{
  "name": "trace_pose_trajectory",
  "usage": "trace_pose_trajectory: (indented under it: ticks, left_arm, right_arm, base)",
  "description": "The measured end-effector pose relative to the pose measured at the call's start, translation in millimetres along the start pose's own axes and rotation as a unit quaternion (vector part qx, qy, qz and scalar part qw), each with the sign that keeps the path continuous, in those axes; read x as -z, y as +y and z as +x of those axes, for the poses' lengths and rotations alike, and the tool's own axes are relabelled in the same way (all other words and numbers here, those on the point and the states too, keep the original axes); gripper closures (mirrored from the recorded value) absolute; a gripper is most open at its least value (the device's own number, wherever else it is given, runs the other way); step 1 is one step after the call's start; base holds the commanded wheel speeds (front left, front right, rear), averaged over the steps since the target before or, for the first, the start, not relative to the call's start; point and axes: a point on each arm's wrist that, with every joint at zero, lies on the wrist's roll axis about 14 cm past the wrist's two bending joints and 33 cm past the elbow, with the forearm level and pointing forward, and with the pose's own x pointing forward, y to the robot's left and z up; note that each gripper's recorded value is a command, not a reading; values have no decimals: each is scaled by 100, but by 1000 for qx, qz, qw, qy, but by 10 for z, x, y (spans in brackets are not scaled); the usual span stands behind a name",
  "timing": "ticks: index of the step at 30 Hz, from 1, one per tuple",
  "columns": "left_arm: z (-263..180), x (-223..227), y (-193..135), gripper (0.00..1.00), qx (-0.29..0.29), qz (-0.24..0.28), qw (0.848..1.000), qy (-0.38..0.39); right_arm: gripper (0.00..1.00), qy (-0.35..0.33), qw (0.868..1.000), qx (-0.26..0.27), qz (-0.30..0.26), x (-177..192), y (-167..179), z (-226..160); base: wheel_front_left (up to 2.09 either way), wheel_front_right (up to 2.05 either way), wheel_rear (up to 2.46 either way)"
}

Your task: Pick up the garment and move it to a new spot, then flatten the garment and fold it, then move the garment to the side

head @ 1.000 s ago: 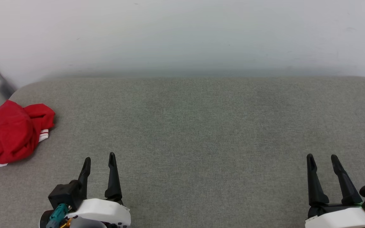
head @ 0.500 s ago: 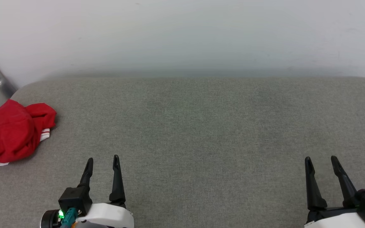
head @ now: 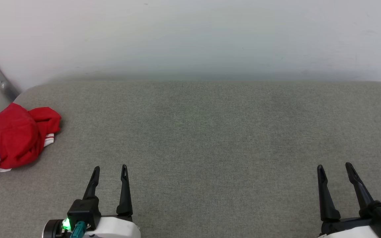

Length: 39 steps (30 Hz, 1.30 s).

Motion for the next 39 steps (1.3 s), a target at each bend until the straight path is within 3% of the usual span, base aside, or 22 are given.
trace_pose_trajectory:
  ticks: [39]
  left_arm:
    - [-32, 47, 67, 0, -13, 1, 1000, 5]
  right_arm:
    - [0, 10, 999, 7, 41, 105, -4, -23]
  base:
    - [0, 0, 0]
